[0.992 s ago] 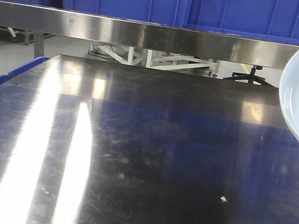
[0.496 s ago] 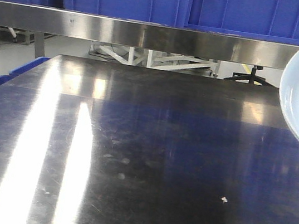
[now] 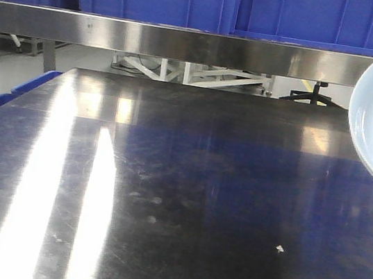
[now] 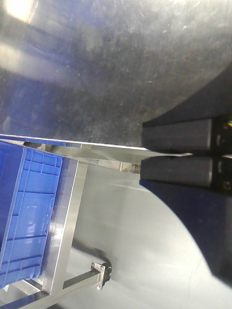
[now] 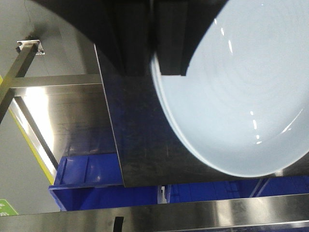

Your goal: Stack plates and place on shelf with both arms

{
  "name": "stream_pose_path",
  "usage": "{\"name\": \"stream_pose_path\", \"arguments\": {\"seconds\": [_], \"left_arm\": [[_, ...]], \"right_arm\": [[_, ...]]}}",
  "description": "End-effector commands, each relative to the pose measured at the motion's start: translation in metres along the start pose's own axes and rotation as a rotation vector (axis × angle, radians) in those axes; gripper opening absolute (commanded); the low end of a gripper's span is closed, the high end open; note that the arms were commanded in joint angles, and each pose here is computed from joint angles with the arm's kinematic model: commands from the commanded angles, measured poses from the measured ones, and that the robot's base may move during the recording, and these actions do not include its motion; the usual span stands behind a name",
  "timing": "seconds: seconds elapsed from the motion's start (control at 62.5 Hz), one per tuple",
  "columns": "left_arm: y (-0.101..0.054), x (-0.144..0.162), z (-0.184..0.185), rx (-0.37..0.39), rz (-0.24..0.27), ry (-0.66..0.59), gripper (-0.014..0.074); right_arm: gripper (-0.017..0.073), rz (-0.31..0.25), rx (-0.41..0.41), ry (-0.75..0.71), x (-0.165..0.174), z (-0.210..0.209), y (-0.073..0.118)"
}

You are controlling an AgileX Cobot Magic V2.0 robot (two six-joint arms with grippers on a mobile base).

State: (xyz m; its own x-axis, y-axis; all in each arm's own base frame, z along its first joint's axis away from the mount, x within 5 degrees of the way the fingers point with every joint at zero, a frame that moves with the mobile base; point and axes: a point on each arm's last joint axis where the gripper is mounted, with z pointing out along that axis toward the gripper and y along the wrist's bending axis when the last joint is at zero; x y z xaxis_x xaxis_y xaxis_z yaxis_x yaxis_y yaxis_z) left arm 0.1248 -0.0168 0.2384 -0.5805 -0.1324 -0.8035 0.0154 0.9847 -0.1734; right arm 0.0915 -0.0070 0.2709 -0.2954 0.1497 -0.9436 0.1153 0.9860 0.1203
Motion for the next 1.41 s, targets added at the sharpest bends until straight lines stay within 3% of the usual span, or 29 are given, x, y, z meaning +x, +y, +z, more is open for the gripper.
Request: {"name": "stream_pose_path", "arguments": {"seconds": [0.0, 1.392], "left_arm": [[-0.0033, -0.0157, -0.0046, 0.022, -0.010, -0.104, 0.0097], [-0.0033, -0.0157, -0.0046, 0.022, -0.010, -0.104, 0.0097]], "right_arm": [[0.0024, -0.009, -0.017, -0.139, -0.0196, -0.0039, 0.0025], [0.0024, -0.009, -0.017, -0.135, -0.0194, -0.0034, 0.0025]]}}
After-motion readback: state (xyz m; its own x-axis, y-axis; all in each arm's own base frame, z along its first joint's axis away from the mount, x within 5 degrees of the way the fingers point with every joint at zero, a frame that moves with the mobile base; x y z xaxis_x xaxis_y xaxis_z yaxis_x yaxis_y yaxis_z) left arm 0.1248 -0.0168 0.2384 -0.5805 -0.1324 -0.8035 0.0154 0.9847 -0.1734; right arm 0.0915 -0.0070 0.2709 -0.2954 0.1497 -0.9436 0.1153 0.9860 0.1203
